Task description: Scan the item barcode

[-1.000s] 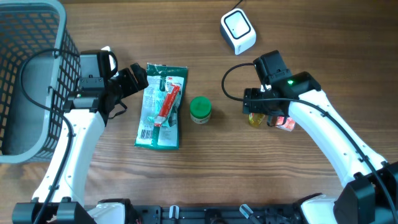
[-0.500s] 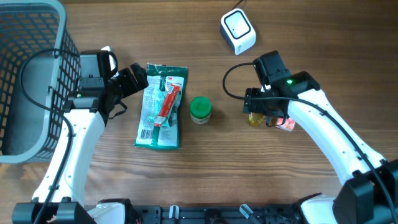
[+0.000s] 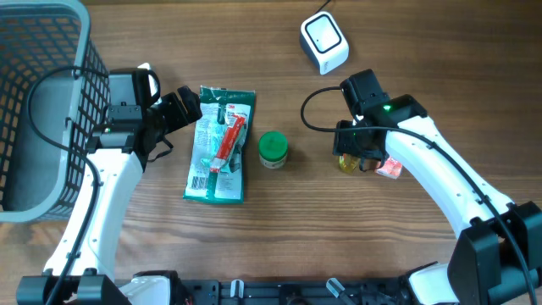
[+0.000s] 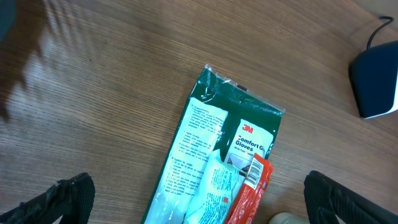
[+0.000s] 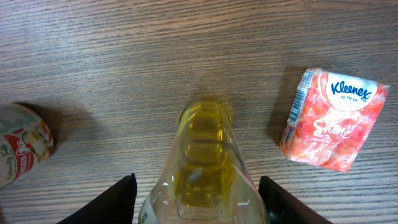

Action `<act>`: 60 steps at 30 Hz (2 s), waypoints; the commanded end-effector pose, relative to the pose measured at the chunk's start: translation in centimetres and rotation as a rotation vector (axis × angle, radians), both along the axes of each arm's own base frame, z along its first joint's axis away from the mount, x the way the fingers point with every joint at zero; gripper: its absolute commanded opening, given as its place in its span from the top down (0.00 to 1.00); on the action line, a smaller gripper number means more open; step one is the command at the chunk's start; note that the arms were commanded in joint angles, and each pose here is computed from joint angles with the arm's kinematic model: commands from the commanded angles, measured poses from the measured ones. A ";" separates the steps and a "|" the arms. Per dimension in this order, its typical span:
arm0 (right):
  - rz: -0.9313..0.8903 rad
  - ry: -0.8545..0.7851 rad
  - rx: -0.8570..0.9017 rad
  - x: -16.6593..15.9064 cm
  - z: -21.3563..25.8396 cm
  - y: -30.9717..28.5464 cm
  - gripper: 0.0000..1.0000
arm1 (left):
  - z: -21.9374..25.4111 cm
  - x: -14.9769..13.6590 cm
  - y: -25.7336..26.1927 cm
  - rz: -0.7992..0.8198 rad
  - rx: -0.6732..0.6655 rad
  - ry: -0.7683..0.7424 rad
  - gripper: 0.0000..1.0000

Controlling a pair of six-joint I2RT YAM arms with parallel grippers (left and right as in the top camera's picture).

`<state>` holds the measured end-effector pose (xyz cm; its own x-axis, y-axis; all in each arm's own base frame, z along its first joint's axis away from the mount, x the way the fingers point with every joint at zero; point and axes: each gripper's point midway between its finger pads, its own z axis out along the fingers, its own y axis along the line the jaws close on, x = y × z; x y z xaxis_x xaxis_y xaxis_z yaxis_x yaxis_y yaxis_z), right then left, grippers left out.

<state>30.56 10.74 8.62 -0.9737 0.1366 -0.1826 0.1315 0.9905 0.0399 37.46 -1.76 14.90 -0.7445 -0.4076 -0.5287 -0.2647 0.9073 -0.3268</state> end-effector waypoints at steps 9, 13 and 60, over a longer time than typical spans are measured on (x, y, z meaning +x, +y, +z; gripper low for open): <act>0.001 -0.030 0.014 0.2 0.6 0.3 0.38 | 1.2 0.4 0.0 -0.007 -0.005 -0.034 0.00; 0.001 -0.047 0.020 0.2 1.1 0.3 0.38 | 1.2 0.4 0.0 -0.007 -0.005 -0.034 0.00; 0.004 -0.032 0.014 -0.1 1.0 0.1 0.69 | 1.2 0.4 0.0 -0.007 -0.005 -0.034 0.00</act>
<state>30.67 10.78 9.04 -0.9706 0.1377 -0.1972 0.1308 0.9903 0.0476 37.46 -1.76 14.90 -0.7444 -0.4077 -0.5288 -0.2649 0.9073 -0.3266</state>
